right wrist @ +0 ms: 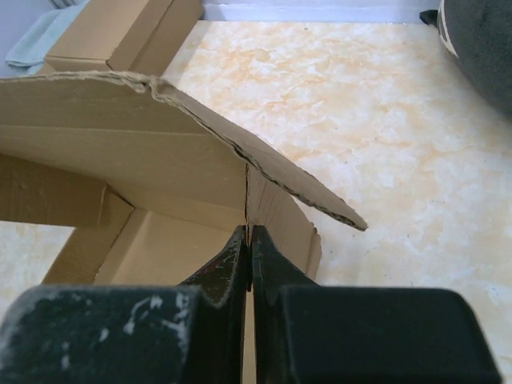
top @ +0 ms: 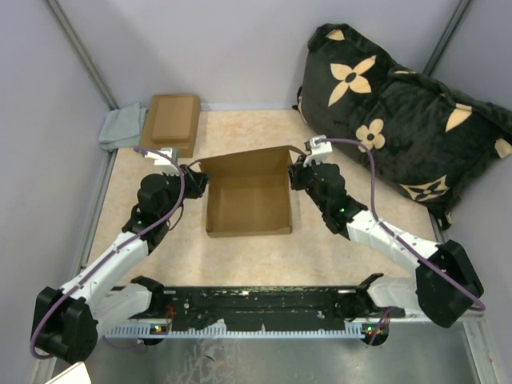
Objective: Fold the paper box
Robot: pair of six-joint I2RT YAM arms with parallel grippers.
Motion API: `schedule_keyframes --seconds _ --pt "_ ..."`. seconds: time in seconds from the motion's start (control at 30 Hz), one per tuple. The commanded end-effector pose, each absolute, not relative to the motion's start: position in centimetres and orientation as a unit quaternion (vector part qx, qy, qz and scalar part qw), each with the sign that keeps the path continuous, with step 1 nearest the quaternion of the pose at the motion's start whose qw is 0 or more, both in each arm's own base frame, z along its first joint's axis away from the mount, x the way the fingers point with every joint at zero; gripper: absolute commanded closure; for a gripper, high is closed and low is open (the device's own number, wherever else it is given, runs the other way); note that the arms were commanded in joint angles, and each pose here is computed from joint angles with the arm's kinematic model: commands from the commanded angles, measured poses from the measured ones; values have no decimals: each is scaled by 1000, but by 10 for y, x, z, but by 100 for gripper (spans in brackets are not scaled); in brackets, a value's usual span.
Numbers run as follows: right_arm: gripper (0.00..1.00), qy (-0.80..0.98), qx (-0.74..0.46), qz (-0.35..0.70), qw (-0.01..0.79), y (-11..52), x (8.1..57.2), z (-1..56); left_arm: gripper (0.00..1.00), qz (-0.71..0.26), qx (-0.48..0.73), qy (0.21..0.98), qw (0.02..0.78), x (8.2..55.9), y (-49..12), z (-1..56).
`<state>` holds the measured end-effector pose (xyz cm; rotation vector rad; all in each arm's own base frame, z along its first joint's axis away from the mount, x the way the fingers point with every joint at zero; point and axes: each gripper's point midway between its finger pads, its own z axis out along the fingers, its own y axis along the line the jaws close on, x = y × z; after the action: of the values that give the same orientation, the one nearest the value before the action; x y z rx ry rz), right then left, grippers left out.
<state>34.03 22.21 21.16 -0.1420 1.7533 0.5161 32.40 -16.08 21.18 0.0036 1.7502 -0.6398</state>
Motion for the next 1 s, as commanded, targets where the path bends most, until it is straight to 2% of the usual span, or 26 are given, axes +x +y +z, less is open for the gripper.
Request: schedule_keyframes --seconds 0.0,0.3,0.53,0.6,0.7,0.8,0.87,0.97 --pt "98 761 -105 250 589 251 337 221 73 -289 23 762 580 317 -172 208" --pt "97 758 -120 226 600 253 348 234 73 -282 26 762 582 320 -172 211" --pt "93 784 -122 234 562 245 326 204 72 -283 27 771 570 312 -171 205" --pt "88 797 -125 237 541 239 311 192 70 -282 26 777 562 306 -169 202" --pt "71 825 -130 230 499 226 287 171 59 -275 16 799 535 293 -163 195" --pt "58 854 -105 205 467 205 269 159 50 -277 -7 820 501 278 -158 191" --pt "54 864 -97 197 454 195 257 156 43 -284 -26 827 484 268 -156 188" --pt "49 863 -86 203 455 185 245 163 42 -301 -55 830 467 253 -153 189"
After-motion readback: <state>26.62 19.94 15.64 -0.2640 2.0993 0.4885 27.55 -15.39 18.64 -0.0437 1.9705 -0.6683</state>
